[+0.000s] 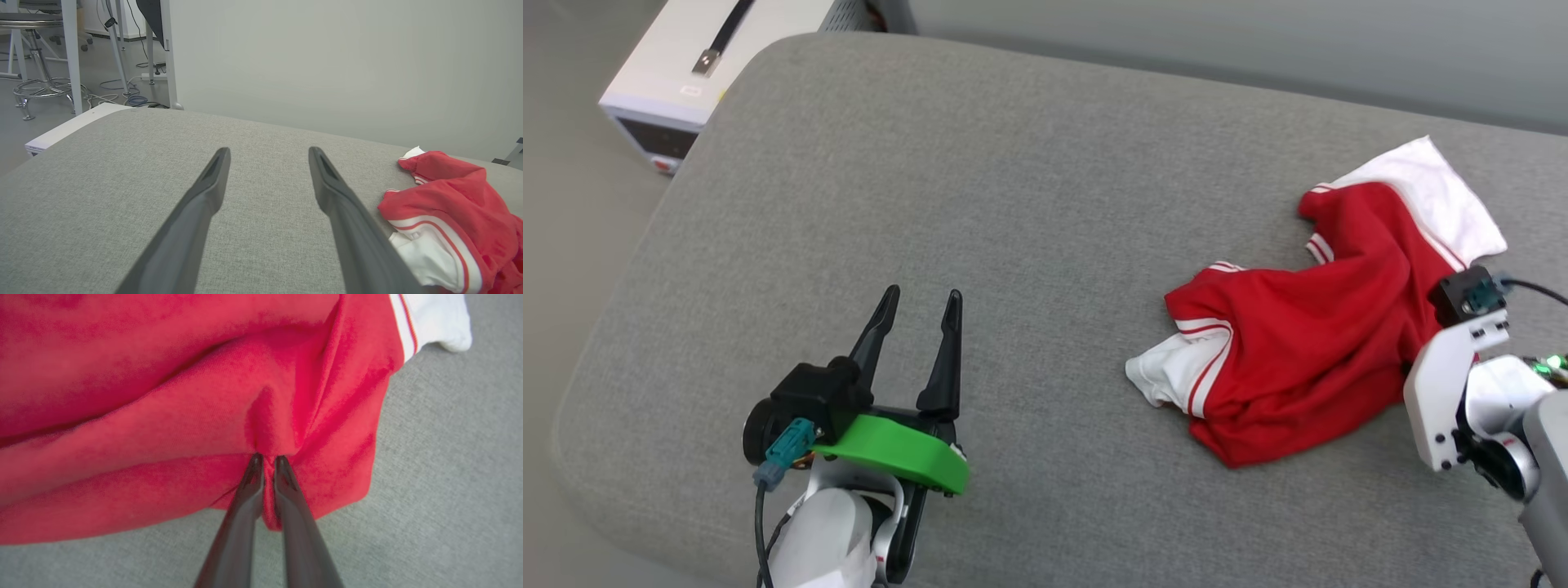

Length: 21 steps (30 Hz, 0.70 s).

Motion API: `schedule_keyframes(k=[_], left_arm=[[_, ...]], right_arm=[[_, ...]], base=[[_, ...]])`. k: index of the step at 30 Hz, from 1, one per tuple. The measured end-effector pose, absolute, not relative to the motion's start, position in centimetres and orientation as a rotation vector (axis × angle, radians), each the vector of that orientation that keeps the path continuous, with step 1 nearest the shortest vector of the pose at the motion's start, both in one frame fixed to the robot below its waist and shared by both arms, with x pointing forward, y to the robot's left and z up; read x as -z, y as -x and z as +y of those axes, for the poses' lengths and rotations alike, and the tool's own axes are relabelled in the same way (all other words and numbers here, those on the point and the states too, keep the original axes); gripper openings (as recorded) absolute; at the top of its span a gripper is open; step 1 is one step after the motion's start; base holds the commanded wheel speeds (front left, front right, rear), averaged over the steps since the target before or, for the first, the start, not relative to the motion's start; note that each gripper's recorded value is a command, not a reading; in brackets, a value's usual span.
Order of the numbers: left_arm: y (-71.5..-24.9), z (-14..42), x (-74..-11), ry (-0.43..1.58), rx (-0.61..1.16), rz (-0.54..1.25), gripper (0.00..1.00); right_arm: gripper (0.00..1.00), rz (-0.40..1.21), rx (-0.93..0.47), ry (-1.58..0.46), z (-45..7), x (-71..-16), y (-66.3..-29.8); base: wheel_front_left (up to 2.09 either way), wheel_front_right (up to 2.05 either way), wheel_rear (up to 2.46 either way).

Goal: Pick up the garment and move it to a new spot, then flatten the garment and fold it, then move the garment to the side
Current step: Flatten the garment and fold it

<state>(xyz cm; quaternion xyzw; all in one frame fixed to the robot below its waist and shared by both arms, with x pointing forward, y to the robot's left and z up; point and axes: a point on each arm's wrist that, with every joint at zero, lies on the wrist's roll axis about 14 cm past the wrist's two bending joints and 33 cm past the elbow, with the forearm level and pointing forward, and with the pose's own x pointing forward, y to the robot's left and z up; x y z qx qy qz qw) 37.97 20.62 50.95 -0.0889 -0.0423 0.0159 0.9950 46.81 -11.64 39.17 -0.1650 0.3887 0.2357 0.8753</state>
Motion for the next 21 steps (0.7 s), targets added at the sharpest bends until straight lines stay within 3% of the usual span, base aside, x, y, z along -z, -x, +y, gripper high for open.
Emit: schedule_keyframes(k=[12,21], left_arm=[[-38.0,18.0,-51.4,0.201,0.045,-0.097,1.00],[-37.6,16.3,-51.2,0.211,0.094,-0.086,1.00]], right_arm=[[0.00,0.780,-0.287,0.204,-18.8,-40.2,-40.5],[0.00,0.765,-0.194,0.040,-18.8,-39.1,-34.8]], base=[[0.00,0.00,0.00],[0.00,0.00,0.00]])
